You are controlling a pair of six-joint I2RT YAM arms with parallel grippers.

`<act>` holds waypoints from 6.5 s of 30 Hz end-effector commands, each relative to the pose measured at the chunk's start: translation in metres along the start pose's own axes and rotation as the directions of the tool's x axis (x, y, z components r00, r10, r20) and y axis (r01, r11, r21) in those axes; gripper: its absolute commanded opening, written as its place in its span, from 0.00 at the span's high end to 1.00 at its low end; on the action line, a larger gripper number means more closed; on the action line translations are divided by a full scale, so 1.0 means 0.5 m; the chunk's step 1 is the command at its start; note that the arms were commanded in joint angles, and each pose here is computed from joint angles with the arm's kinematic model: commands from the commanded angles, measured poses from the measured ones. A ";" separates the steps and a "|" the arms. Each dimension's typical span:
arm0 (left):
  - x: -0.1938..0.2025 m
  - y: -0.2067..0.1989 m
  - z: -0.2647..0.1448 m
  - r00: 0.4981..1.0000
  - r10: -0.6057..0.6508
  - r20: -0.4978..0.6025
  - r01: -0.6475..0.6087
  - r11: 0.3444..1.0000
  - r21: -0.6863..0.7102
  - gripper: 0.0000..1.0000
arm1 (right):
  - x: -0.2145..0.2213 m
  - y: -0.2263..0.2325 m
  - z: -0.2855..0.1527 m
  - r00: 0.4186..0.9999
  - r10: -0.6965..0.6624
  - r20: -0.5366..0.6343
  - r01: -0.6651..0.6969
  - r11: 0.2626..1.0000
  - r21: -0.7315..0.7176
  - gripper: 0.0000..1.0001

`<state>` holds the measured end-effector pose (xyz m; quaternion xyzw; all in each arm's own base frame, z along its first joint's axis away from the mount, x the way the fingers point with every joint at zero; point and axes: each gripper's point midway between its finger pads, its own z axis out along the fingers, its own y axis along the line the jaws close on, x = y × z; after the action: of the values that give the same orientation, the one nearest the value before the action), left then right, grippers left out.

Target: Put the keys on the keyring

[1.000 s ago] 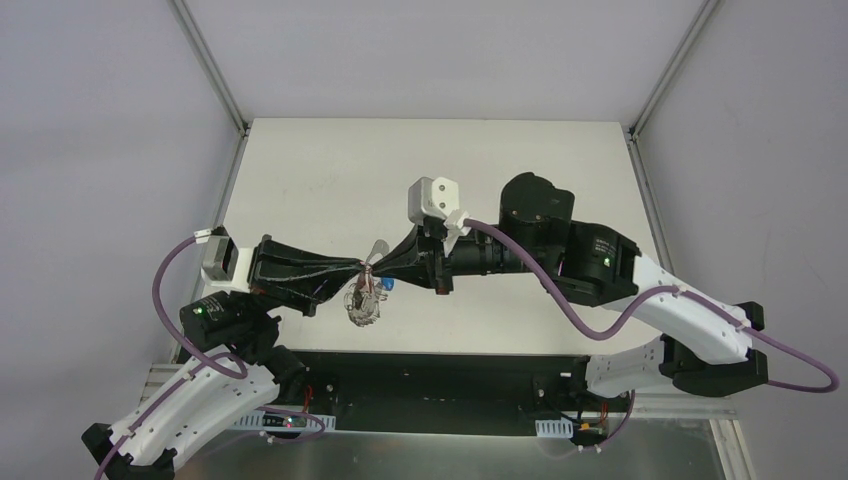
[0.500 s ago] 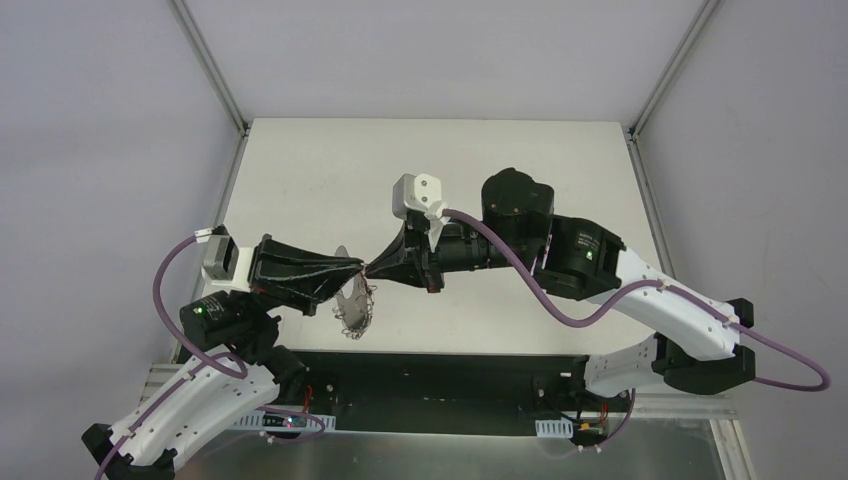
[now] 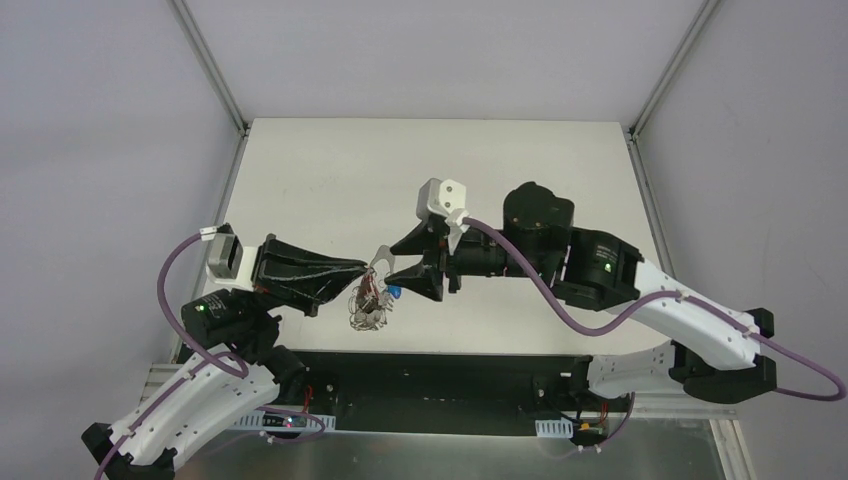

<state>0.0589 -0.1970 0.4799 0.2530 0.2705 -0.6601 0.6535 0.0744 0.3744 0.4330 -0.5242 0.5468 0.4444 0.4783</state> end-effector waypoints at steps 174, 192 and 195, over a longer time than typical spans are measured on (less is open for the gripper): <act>0.057 0.153 -0.106 0.888 -0.020 -0.459 -0.242 0.829 -0.505 0.56 | 0.150 -0.371 -0.135 0.913 0.372 0.167 -0.405 0.781 0.475 1.00; 0.137 0.235 -0.250 0.770 -0.151 -0.620 -0.400 0.643 -0.653 0.37 | 0.374 -0.560 -0.074 0.723 0.611 0.322 -0.629 0.388 0.674 1.00; 0.148 0.241 -0.264 0.758 -0.162 -0.632 -0.413 0.631 -0.656 0.25 | 0.410 -0.579 -0.051 0.672 0.650 0.354 -0.672 0.334 0.661 1.00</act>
<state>0.1658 -0.1648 0.3442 0.1835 0.6924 -0.3342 0.6126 0.3423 0.2889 0.2275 -0.0681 0.8557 0.2964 0.4187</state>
